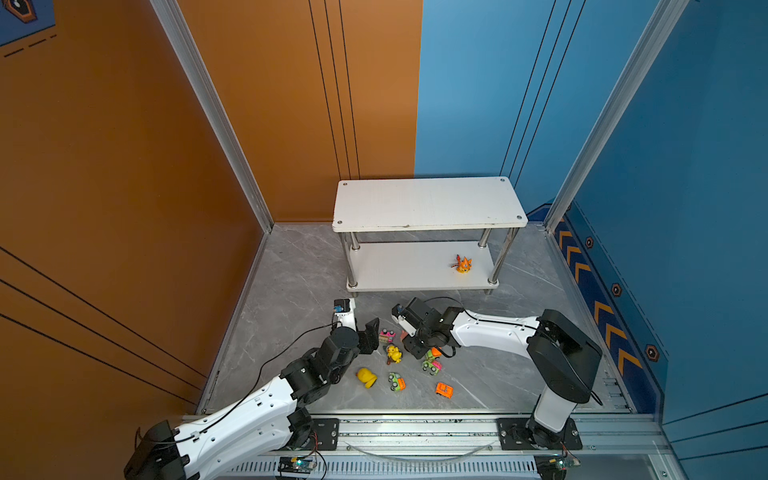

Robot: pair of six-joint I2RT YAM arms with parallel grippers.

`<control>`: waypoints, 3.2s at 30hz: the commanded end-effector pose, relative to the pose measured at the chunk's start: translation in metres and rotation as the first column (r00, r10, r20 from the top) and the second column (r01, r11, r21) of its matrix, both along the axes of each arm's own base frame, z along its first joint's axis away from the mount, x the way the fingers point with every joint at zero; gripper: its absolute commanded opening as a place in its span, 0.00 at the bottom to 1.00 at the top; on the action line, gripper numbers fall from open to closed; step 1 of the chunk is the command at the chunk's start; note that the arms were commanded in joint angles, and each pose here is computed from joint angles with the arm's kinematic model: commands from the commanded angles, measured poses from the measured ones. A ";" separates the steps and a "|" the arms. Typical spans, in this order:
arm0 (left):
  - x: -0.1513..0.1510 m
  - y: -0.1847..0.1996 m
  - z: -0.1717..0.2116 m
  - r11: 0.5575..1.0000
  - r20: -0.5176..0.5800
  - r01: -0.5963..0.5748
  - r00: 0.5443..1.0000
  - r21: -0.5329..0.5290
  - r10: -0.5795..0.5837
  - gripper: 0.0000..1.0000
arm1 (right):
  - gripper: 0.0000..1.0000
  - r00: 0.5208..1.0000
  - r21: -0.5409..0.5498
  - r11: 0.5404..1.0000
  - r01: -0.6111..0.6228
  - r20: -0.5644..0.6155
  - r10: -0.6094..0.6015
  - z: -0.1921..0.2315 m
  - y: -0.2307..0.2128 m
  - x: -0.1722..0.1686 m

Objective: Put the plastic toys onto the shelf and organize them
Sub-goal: 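Grasp the pink-and-green pig figure with the right gripper and lift it, then close the left gripper on the pig figure while the right gripper holds it, then open and withdraw the right gripper while the left gripper carries the figure toward the shelf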

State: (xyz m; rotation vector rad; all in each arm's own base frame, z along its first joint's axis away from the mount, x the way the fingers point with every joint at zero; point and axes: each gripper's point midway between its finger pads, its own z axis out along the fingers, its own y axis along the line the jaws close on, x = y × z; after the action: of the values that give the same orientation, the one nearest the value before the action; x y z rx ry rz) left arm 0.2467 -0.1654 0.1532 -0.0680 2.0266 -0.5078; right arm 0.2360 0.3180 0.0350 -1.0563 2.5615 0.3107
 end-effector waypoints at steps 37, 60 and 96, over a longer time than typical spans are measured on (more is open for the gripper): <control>-0.031 -0.100 0.184 0.463 0.413 0.670 0.732 -0.580 -0.541 0.89 | 0.14 0.943 0.893 0.425 -0.149 -0.001 0.333 0.281 0.009 -0.037; -0.034 -0.095 0.194 0.432 0.445 0.679 0.725 -0.594 -0.526 0.31 | 0.12 0.937 0.909 0.373 -0.184 0.048 0.347 0.306 0.014 -0.040; 0.114 -0.191 0.066 0.643 0.437 0.766 0.579 -0.002 -0.689 0.00 | 0.73 0.941 0.773 0.616 0.152 0.077 -0.329 0.255 -0.135 -0.007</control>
State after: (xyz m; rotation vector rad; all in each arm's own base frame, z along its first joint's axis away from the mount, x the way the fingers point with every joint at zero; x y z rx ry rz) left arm 0.3523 -0.3451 0.1822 0.7054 1.6780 -1.1042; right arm 0.2306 0.1877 0.3018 -0.3679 1.9537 1.0631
